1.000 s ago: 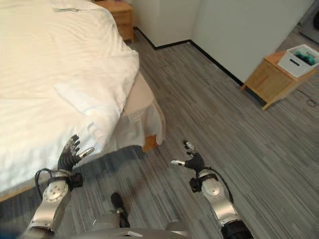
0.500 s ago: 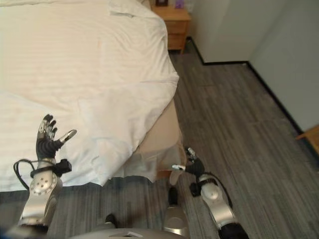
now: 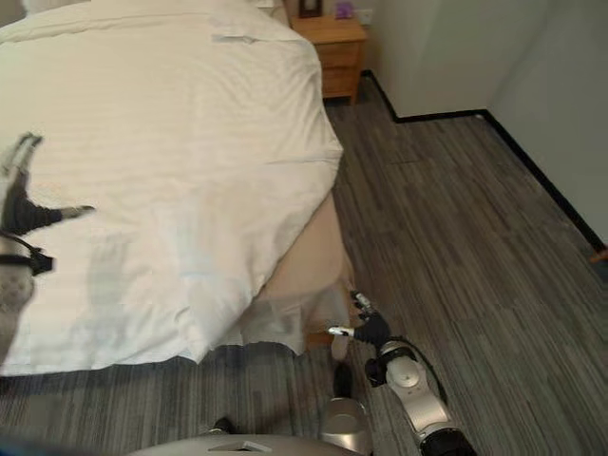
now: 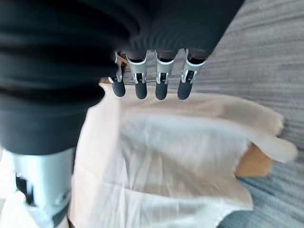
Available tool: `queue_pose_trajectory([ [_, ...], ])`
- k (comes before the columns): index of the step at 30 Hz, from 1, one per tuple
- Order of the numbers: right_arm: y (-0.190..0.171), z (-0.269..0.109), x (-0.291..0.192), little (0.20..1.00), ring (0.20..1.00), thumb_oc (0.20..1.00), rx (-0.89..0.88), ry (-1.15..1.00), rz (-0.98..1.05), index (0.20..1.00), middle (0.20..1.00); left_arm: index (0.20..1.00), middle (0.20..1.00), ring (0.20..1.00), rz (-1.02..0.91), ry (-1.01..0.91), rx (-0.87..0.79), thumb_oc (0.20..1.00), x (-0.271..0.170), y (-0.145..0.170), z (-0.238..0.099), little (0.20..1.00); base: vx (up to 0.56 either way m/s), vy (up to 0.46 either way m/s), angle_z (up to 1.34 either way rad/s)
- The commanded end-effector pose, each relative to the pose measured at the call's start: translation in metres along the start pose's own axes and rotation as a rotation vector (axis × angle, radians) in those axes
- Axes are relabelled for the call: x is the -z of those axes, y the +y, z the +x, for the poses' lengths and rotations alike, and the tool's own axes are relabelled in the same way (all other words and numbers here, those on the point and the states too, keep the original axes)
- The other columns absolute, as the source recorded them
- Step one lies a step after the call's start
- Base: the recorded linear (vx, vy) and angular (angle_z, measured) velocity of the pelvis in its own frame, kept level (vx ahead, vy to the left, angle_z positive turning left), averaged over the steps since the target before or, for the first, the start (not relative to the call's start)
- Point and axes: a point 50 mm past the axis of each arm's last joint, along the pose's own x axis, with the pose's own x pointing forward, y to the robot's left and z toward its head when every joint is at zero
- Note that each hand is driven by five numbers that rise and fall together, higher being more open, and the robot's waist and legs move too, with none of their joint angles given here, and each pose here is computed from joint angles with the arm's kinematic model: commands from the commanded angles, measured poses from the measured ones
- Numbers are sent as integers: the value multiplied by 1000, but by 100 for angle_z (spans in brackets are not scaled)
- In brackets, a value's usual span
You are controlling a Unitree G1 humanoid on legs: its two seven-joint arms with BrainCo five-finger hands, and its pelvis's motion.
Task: Making the bed.
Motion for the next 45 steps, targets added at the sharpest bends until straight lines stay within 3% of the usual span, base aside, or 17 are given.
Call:
queue_pose_trajectory([
  [1,6,5,-25,1000,1000,1000,-33,-128,-3,1000,1000,1000,1000,1000,172,-11,-24,1000,2,4,12,1000,57,-8,-19],
  [12,10,3,-19,1000,1000,1000,-57,-121,10,1000,1000,1000,1000,1000,433,76,-5,1000,29,6,35,1000,1,-3,-14],
  [29,25,20,-55,1000,1000,1000,-102,-283,31,1000,1000,1000,1000,1000,545,135,30,1000,39,5,59,1000,-48,-25,-12],
  [30,25,22,-60,1000,1000,1000,-101,-296,36,1000,1000,507,507,507,557,147,66,507,42,1,57,507,-31,-11,-6],
  [31,25,24,-65,1000,1000,1000,-104,-314,45,1000,1000,200,200,200,558,159,121,200,43,-9,55,200,-49,14,-12],
  [34,23,26,-75,1000,1000,1000,-113,-340,43,1000,1000,200,200,200,552,219,410,200,57,-59,19,200,-35,16,-21],
  [36,24,27,-77,1000,1000,1000,-126,-342,51,1000,1000,200,200,200,524,216,473,200,51,-78,9,200,-17,8,-19],
  [39,25,26,-74,1000,1000,1000,-133,-332,61,1000,1000,200,200,200,410,118,414,200,13,-87,20,200,-2,2,-14],
  [42,17,25,-65,1000,1000,1000,-98,-293,48,1000,1000,200,200,200,245,-153,258,200,-68,-75,42,200,18,7,3],
  [45,11,19,-50,1000,1000,1000,-65,-234,61,1000,1000,200,200,200,10,-359,190,200,-135,-63,35,200,41,0,9],
])
